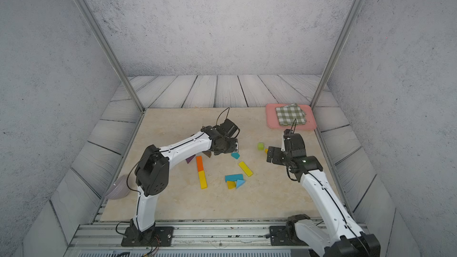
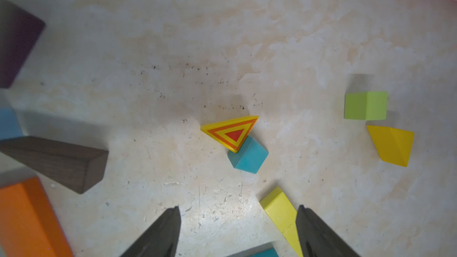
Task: Assemble a small pinwheel with building blocks
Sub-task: Pick up the building block from the center of the board.
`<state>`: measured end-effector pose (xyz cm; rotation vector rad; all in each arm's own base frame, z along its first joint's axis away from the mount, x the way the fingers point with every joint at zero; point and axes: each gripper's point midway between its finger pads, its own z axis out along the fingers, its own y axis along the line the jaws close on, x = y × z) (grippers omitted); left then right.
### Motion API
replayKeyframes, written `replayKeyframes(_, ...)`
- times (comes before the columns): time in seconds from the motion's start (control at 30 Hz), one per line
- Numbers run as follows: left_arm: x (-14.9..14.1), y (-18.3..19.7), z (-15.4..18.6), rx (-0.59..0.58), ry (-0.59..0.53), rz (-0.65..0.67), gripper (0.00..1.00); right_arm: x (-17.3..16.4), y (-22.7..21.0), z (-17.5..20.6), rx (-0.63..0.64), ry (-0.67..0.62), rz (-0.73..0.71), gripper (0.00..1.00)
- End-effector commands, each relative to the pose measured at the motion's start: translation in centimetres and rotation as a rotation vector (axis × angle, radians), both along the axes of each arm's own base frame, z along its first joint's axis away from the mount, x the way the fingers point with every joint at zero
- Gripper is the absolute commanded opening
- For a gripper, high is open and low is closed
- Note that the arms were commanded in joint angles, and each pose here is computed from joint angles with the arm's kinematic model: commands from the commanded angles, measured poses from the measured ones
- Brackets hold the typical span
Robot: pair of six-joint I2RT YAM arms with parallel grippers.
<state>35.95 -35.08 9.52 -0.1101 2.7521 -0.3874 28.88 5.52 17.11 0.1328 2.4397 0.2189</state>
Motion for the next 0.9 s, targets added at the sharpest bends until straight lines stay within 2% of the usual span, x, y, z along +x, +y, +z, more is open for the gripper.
replayKeyframes(0.0,1.0,0.2,-0.1,-0.065,0.009,0.196,0.81,-0.2,-0.4,0.1,-0.014,-0.022,-0.01,0.96)
replayKeyframes(0.2,2.0,-1.7,-2.9,-0.099,0.076,0.293,0.81,-0.2,0.2,0.4,0.023,-0.063,0.013,0.96)
replayKeyframes(0.53,1.9,-3.4,-6.7,-0.09,0.168,0.341,0.73,-0.7,0.4,1.1,0.019,-0.116,0.027,0.96)
replayKeyframes(0.67,2.1,-3.4,-7.1,-0.064,0.173,0.334,0.66,-0.8,0.3,1.1,0.013,-0.12,0.022,0.96)
replayKeyframes(0.87,1.3,-4.1,-7.7,-0.063,0.212,0.261,0.48,-0.8,0.4,1.1,0.016,-0.119,0.027,0.96)
